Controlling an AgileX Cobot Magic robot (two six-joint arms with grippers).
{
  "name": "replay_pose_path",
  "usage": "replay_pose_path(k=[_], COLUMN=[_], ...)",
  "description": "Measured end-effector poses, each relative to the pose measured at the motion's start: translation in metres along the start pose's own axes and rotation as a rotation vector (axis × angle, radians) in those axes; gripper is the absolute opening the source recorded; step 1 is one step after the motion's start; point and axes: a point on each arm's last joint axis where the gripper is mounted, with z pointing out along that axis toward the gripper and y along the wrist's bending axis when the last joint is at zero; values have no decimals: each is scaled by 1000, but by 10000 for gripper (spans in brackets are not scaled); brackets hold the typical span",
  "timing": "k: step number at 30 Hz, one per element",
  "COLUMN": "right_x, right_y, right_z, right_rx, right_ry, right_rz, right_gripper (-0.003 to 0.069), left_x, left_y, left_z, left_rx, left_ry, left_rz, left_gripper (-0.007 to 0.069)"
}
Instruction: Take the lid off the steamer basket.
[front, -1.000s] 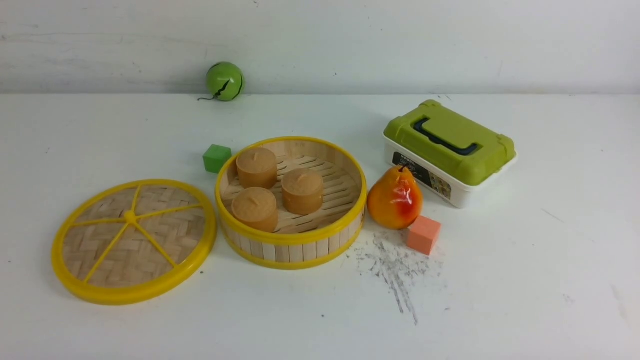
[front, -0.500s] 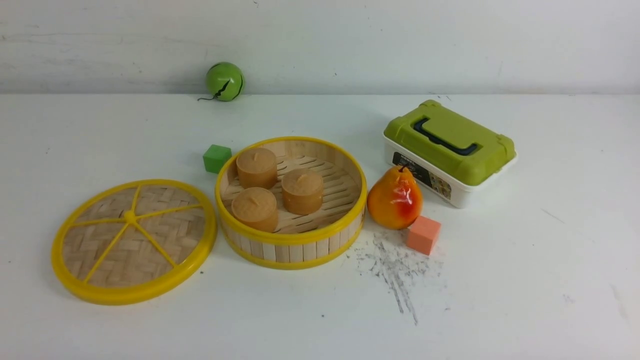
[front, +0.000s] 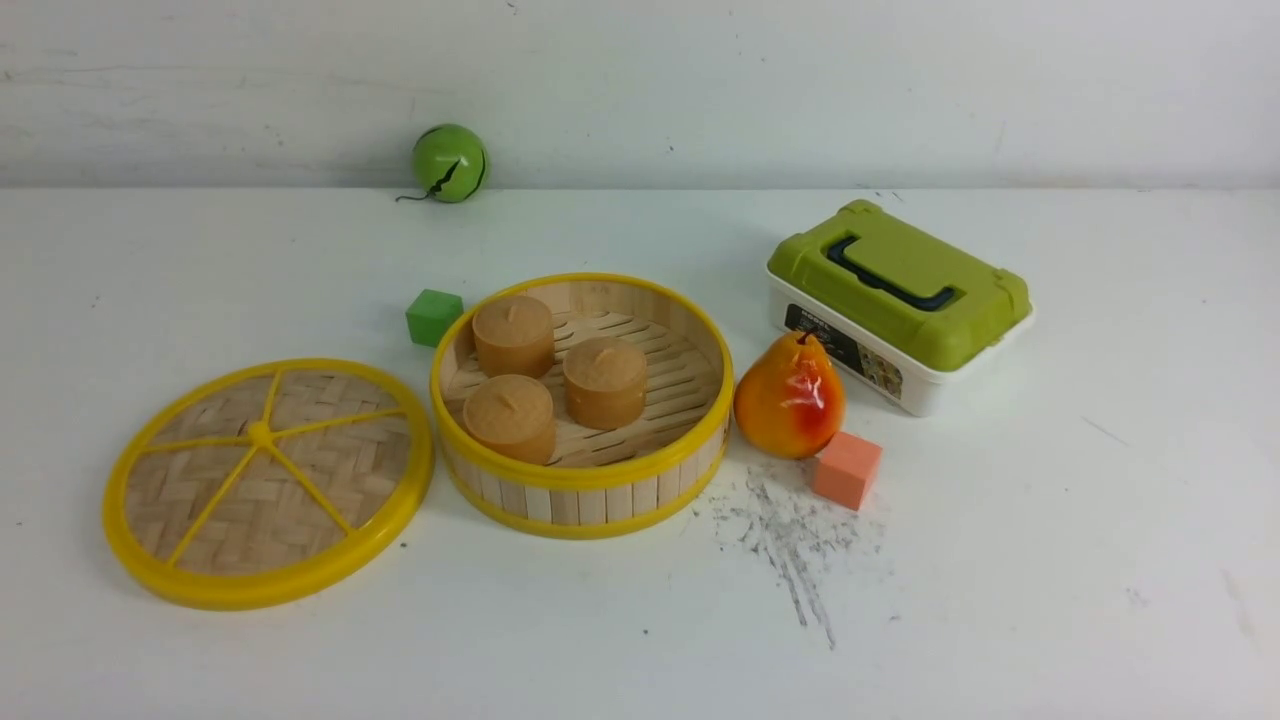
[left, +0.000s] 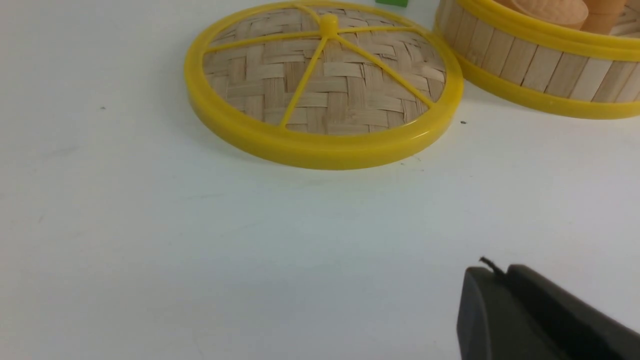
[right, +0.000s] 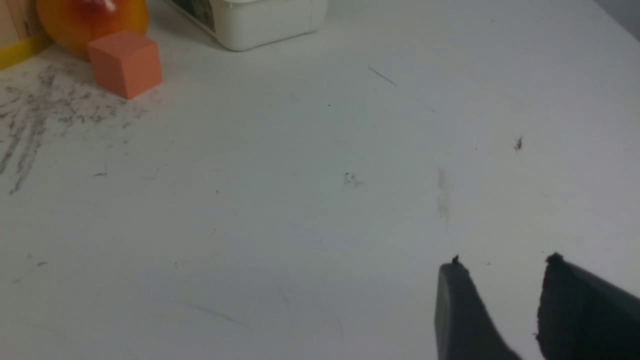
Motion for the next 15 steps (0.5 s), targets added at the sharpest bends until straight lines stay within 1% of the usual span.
replay_pose_path(k=[15], right_x=[0], right_y=[0], right_z=[0], right_rx=[0], right_ry=[0], right_rz=[0], right_gripper=[240], left_x=[0], left_y=[0], left_z=[0], left_rx=[0], left_ry=[0], left_rz=[0], left_gripper=[48])
